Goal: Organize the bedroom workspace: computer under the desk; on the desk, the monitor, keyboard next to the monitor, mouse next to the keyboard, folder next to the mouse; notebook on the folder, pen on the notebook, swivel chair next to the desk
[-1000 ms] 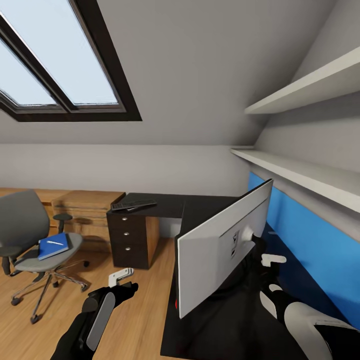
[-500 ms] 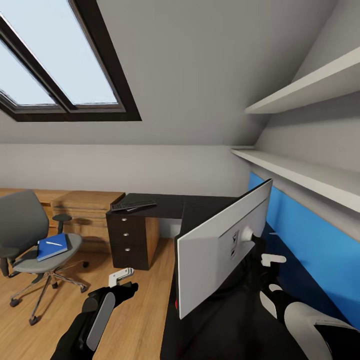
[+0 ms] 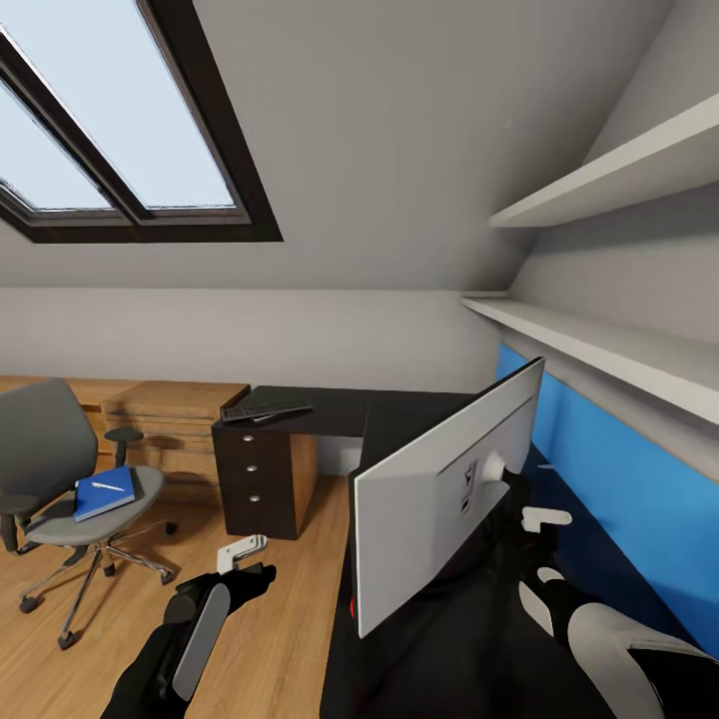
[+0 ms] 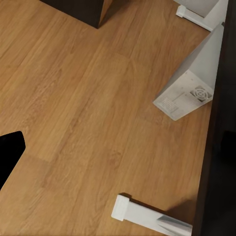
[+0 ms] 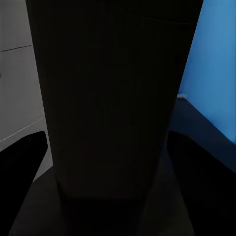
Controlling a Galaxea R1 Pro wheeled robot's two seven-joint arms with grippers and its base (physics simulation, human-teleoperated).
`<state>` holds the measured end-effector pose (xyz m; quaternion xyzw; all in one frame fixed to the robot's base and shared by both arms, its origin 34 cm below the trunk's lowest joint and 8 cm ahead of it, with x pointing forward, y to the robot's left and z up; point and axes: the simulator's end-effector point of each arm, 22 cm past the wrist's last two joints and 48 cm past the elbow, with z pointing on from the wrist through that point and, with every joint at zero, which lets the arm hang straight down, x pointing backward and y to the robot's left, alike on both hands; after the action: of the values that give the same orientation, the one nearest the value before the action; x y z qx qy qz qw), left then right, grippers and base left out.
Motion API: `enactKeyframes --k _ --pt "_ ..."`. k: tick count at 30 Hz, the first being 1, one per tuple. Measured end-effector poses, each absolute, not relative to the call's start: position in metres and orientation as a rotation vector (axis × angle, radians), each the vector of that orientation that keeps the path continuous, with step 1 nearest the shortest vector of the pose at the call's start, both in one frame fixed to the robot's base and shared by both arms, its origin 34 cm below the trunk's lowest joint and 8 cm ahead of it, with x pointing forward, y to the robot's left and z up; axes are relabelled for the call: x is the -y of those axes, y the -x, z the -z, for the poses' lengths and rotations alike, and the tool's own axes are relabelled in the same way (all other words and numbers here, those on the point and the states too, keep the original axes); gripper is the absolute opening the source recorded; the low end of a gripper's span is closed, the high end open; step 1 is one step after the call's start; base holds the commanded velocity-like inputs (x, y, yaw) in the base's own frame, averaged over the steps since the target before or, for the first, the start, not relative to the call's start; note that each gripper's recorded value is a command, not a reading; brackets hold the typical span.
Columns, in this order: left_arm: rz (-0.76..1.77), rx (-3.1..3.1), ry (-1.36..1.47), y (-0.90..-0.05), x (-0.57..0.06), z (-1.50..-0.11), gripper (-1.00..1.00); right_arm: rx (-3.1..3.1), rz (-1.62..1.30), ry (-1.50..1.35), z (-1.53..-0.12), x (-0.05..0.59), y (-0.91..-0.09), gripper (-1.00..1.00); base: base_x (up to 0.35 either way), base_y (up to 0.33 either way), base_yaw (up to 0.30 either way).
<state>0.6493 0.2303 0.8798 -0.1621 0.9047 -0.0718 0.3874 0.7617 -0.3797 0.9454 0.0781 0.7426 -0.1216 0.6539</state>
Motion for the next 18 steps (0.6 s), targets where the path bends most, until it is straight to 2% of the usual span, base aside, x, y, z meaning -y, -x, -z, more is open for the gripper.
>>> enactKeyframes --k 18 --pt "0.182 -2.302 0.413 -0.6492 -0.2304 -0.8799 1.00 -1.686 0.276 -0.175 -0.9450 0.3794 -0.7616 -1.00 0.046 -0.015 0.000"
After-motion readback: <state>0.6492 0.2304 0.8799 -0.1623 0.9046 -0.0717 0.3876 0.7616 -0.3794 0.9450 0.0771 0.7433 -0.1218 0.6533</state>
